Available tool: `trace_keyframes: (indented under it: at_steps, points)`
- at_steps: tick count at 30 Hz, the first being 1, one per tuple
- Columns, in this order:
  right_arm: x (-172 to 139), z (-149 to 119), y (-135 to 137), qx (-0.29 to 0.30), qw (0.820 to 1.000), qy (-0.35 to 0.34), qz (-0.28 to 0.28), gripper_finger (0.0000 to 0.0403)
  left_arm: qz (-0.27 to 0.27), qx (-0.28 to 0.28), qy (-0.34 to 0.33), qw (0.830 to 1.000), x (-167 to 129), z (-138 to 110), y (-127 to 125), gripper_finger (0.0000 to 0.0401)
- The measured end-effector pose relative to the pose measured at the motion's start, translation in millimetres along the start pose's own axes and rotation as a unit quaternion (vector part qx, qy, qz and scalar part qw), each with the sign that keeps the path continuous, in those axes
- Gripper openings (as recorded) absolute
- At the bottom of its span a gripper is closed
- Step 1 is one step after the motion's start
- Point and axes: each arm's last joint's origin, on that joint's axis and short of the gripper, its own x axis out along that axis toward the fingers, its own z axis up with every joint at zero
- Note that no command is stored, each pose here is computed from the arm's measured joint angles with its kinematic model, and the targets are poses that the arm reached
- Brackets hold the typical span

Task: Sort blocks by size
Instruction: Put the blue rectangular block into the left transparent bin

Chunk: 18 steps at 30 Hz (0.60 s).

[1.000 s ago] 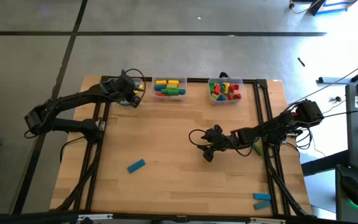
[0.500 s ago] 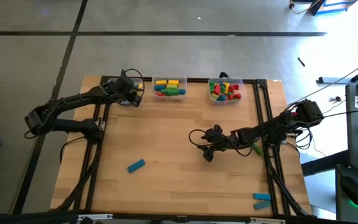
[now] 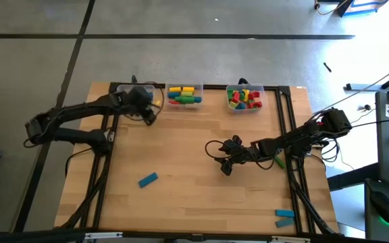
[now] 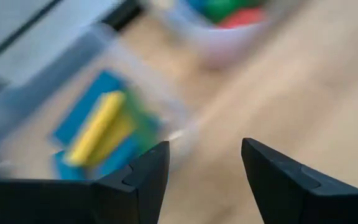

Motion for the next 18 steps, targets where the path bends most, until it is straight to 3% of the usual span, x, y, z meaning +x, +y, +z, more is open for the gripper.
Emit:
trace_keyframes:
  at_steps: [6, 11, 18]
  points:
    - [0, 0, 0, 0.000, 1.000, 0.000, 0.000, 0.0257, -0.141, 0.086, 0.003, 0.986, -19, -12, -46, 0.0194]
    - [0, 0, 0, 0.000, 1.000, 0.000, 0.000, 0.0257, -0.201, 0.166, 0.017, 0.965, -38, -33, -83, 0.0194]
    - [0, 0, 0, 0.000, 1.000, -0.001, 0.000, 0.0257, -0.265, 0.235, 0.039, 0.934, -65, -69, -124, 0.0193]
